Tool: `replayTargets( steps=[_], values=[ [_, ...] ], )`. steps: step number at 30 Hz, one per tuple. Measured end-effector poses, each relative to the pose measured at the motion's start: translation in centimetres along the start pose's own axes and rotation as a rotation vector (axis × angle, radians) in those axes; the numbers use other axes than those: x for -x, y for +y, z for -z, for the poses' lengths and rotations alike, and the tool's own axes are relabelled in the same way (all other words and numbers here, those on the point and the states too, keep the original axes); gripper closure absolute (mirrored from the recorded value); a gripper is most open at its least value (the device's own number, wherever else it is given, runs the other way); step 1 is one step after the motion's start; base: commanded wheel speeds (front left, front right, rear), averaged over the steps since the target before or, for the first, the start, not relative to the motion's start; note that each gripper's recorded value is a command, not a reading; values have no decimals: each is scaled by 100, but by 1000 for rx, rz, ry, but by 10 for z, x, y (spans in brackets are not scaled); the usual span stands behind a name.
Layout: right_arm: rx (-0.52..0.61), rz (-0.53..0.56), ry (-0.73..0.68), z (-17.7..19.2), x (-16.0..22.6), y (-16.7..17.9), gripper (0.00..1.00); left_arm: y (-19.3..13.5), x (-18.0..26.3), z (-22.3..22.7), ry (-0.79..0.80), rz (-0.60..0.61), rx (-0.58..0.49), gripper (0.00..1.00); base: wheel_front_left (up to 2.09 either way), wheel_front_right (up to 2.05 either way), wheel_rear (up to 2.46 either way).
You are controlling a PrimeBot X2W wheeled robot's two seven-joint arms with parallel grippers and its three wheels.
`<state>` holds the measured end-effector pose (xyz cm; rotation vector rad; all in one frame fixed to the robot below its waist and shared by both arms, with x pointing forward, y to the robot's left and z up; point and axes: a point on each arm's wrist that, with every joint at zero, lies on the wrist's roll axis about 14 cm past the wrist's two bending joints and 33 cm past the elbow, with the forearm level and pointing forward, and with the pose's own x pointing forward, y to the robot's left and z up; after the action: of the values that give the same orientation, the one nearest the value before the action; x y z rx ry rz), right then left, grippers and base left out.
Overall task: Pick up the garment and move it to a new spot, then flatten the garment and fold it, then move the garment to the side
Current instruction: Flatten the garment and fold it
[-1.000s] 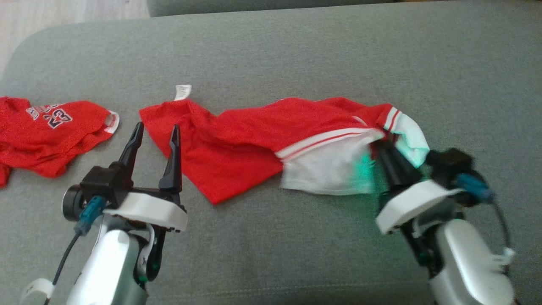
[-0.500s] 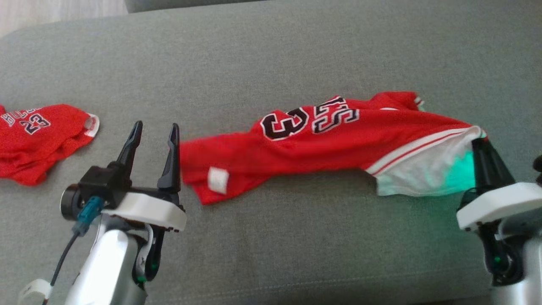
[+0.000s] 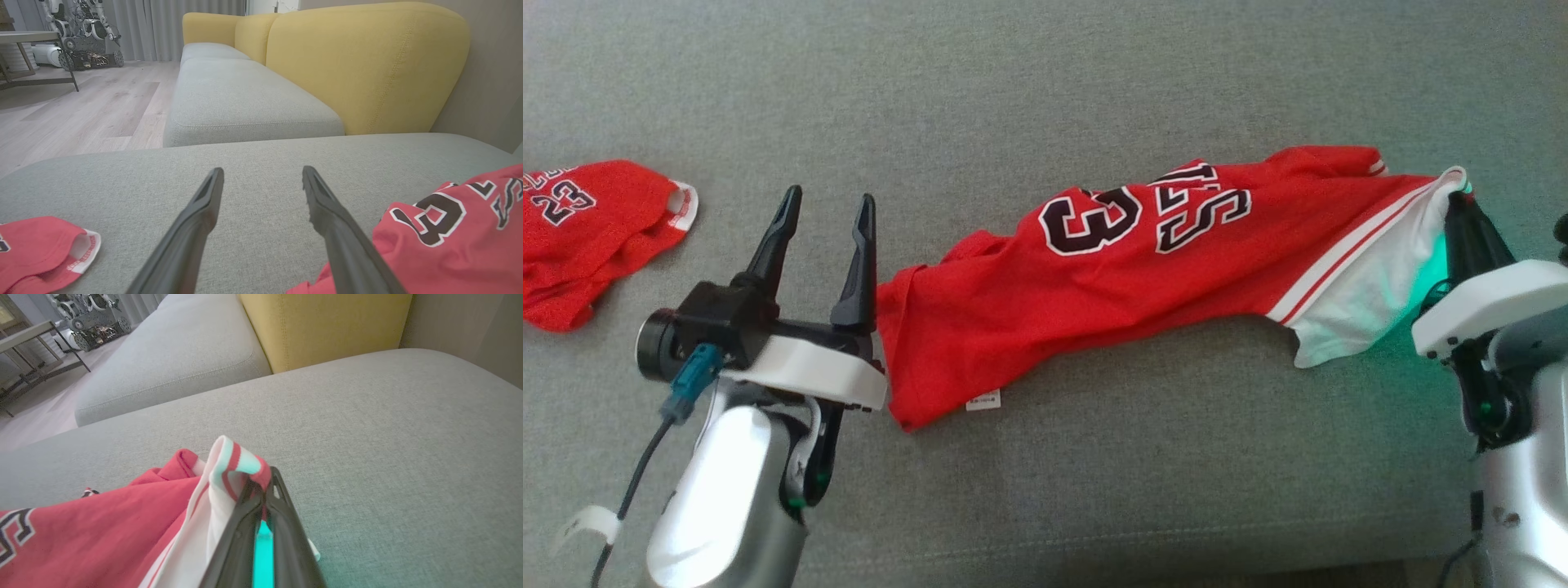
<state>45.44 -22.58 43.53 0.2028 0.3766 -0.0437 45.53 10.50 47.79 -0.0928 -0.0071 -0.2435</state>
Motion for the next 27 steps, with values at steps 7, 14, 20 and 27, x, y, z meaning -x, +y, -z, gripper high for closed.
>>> replayTargets(
  steps=[7,14,20,27],
  values=[
    [9,14,1,11,-5,-5,0,1,-1,0,0,-4,-2,0,0,0,0],
    [104,14,-113,-11,14,-6,0,1,1,-10,-22,-9,-6,0,0,0,0],
    [177,30,-173,-23,44,-9,0,-2,16,-9,-8,-9,-9,0,0,0,0],
    [204,-65,-332,-62,72,34,0,-5,33,-18,-23,-14,-18,0,0,0,0]
  ],
)
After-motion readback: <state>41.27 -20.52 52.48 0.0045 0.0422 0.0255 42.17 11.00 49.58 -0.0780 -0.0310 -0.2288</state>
